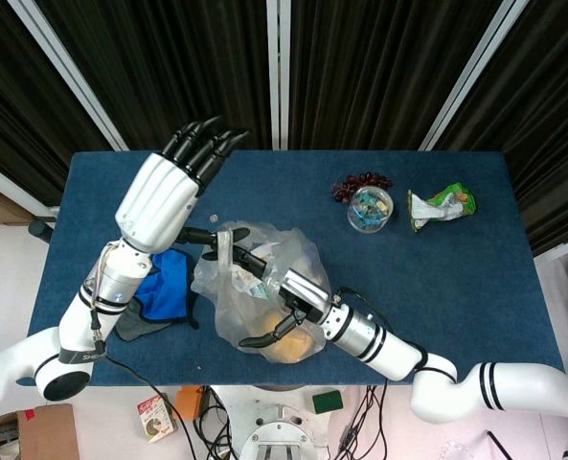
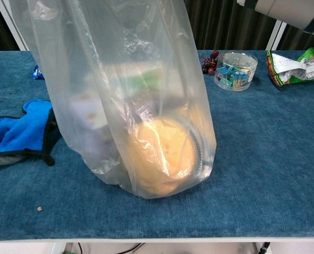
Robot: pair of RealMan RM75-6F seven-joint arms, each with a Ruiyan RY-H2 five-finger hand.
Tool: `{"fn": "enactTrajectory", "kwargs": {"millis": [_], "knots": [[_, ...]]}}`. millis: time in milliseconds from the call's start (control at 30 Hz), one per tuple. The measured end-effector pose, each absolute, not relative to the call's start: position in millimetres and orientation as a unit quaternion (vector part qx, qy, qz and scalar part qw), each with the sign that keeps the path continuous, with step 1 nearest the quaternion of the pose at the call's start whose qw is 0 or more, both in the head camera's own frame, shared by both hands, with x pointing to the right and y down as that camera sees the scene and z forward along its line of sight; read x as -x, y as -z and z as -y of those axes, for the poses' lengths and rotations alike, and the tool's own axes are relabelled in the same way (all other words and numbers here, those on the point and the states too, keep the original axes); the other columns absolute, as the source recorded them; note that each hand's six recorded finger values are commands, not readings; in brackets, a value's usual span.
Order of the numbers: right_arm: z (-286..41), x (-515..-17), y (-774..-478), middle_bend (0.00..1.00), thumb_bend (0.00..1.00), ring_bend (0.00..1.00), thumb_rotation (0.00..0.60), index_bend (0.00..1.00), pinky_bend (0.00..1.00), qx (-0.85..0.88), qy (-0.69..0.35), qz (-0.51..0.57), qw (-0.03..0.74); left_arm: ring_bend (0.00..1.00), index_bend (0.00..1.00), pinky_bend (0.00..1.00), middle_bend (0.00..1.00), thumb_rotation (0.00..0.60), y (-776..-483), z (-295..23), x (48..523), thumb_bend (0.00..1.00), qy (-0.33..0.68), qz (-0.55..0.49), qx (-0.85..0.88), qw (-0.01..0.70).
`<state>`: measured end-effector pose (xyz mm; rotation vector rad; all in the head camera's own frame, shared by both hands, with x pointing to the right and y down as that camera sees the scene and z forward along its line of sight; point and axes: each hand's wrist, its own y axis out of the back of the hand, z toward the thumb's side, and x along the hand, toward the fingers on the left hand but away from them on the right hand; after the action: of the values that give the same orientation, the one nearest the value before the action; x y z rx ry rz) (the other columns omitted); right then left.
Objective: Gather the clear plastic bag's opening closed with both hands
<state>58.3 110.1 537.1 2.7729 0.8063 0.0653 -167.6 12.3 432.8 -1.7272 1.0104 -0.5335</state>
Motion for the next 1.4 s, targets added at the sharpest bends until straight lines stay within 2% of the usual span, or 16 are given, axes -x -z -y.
{"fn": "enactTrajectory", "kwargs": {"millis": [467, 767, 933, 1100, 1233, 1400], "knots": [[-113, -36, -538, 0.1, 0.13, 0.0, 0.568, 0.02, 0.0, -0.96, -0.016, -0.249, 0.128, 0.06, 0.05, 0.13, 0.15, 0.425, -436, -1, 160, 0.03, 0.241, -0.405, 0.726, 0.501], [-116, -29, -535, 0.22, 0.13, 0.01, 0.569, 0.14, 0.0, -0.964, -0.011, -0.235, 0.123, 0.06, 0.05, 0.13, 0.15, 0.425, -438, 6, 152, 0.03, 0.244, -0.397, 0.755, 0.461], [-119, -29, -531, 0.25, 0.13, 0.04, 0.568, 0.21, 0.04, -0.967, -0.012, -0.225, 0.122, 0.06, 0.05, 0.13, 0.15, 0.425, -446, 16, 152, 0.03, 0.269, -0.384, 0.774, 0.425], [-119, -32, -525, 0.27, 0.13, 0.06, 0.568, 0.23, 0.06, -0.966, -0.022, -0.225, 0.128, 0.06, 0.05, 0.13, 0.15, 0.425, -454, 26, 156, 0.03, 0.295, -0.376, 0.789, 0.386], [-117, -35, -519, 0.31, 0.13, 0.09, 0.568, 0.26, 0.09, -0.964, -0.034, -0.227, 0.134, 0.06, 0.05, 0.13, 0.15, 0.424, -463, 31, 160, 0.03, 0.314, -0.369, 0.799, 0.355], [-116, -39, -516, 0.39, 0.13, 0.17, 0.571, 0.35, 0.15, -0.961, -0.042, -0.229, 0.146, 0.06, 0.05, 0.13, 0.15, 0.423, -473, 35, 167, 0.03, 0.332, -0.359, 0.808, 0.329]]}}
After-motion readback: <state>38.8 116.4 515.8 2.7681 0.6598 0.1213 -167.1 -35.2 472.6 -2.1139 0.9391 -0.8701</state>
